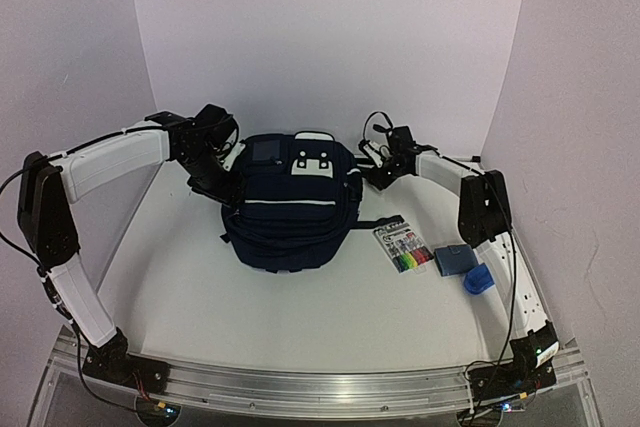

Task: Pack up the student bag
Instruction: Move the stationery to the center of the board.

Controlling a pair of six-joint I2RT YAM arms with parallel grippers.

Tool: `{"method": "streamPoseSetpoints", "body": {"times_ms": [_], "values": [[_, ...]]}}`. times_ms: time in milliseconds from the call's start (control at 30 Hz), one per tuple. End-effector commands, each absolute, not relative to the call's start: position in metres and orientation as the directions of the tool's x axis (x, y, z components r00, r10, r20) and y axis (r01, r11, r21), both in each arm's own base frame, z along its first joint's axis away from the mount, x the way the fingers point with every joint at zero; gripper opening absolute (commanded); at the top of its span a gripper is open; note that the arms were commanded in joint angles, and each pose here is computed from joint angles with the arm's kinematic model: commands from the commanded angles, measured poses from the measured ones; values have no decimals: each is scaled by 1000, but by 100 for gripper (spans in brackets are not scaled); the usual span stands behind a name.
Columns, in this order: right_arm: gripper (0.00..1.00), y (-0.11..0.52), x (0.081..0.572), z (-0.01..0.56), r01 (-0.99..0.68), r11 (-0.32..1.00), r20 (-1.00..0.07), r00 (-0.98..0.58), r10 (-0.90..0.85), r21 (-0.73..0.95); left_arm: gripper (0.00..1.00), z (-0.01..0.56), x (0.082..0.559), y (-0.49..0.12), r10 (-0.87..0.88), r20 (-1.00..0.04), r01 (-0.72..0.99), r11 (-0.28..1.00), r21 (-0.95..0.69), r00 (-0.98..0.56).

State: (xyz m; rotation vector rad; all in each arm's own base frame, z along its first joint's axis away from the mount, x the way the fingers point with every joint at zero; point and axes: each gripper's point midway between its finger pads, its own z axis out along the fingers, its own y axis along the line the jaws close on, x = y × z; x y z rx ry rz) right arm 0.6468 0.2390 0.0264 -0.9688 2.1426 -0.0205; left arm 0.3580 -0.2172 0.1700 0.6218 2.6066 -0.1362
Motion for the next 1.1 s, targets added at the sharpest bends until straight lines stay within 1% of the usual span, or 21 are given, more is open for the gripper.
{"method": "streamPoseSetpoints", "body": {"times_ms": [0,267,400,500,733,767,833,900,1067], "values": [[48,241,647,35,-631,695,-644,-380,-664,-344,67,187,363,-223,404,-481,451,892,21,-778],[27,216,615,37,-664,660,-574,-405,-712,-351,67,184,367,-226,426,-485,470,882,34,-764],[20,202,589,39,-689,647,-546,-421,-724,-327,66,182,368,-231,430,-491,483,875,22,-757],[18,192,568,42,-709,634,-528,-427,-734,-308,66,181,370,-233,434,-494,489,872,21,-753],[17,172,505,39,-745,617,-473,-461,-751,-253,66,179,369,-237,442,-497,504,864,12,-747],[17,168,494,33,-751,616,-458,-472,-754,-240,66,178,368,-237,442,-496,505,863,9,-747],[24,163,481,33,-754,614,-445,-478,-757,-233,66,178,367,-238,444,-495,508,861,5,-747],[33,157,471,34,-751,618,-434,-489,-757,-232,66,177,366,-240,444,-497,513,858,-3,-746],[57,154,467,59,-737,630,-450,-489,-747,-243,67,180,365,-244,446,-507,527,850,-18,-738]]}}
